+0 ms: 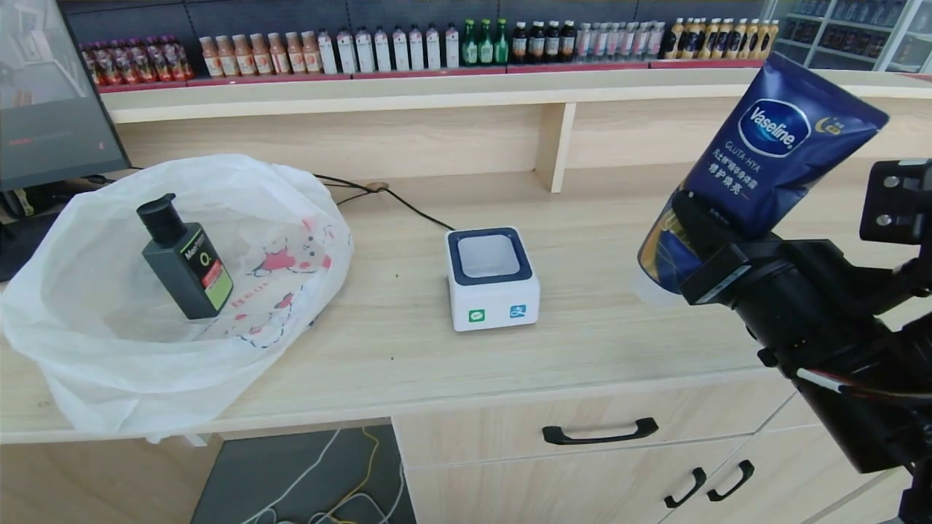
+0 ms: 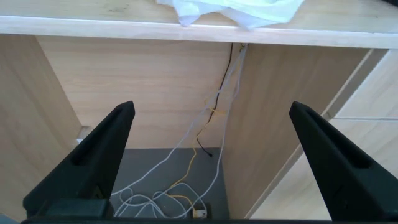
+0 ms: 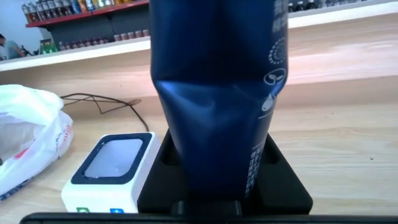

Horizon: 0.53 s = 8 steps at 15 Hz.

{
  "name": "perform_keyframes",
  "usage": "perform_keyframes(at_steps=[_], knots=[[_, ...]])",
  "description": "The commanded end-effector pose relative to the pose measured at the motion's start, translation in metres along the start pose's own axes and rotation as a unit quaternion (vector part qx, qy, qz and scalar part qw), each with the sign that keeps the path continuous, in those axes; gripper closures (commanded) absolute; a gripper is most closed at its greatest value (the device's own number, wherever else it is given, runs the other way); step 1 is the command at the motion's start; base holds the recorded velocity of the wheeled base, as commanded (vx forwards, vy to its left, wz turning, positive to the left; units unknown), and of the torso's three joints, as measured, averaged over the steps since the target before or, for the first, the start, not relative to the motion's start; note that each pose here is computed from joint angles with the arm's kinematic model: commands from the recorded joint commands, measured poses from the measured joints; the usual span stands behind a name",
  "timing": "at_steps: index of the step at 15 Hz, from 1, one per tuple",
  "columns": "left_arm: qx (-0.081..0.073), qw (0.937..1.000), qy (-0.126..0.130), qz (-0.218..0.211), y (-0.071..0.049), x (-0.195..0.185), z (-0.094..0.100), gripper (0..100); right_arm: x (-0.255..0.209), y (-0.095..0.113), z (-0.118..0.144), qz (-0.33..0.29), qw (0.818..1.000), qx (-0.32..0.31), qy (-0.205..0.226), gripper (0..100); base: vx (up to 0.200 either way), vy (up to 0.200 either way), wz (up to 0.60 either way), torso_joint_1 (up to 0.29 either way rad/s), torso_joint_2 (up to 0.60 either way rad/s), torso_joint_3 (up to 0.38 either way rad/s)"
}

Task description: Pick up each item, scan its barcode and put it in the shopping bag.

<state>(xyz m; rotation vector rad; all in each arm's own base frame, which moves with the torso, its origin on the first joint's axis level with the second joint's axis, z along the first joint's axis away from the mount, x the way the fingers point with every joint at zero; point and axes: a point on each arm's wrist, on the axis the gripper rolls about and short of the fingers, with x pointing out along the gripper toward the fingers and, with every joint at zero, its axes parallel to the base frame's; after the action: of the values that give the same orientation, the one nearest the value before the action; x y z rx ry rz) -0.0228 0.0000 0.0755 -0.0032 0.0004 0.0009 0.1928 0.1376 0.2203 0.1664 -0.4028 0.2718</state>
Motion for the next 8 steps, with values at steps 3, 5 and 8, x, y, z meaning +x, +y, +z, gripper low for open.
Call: perform_keyframes(at_steps=[3, 5, 8], knots=[[0.002, 1.0000, 0.000, -0.001, 0.000, 0.000, 0.000, 0, -0.011, -0.004, 0.008, 0.002, 1.000, 0.001, -0.006, 100, 0.000, 0.000, 0.00, 0.000, 0.00, 0.000], [0.002, 1.0000, 0.000, 0.000, 0.000, 0.000, 0.000, 0, -0.015, -0.006, 0.009, 0.002, 1.000, -0.001, -0.005, 100, 0.000, 0.000, 0.00, 0.000, 0.00, 0.000], [0.002, 1.0000, 0.000, 0.000, 0.000, 0.000, 0.000, 0, -0.017, -0.007, 0.012, 0.001, 1.000, 0.000, -0.008, 100, 0.000, 0.000, 0.00, 0.000, 0.00, 0.000]])
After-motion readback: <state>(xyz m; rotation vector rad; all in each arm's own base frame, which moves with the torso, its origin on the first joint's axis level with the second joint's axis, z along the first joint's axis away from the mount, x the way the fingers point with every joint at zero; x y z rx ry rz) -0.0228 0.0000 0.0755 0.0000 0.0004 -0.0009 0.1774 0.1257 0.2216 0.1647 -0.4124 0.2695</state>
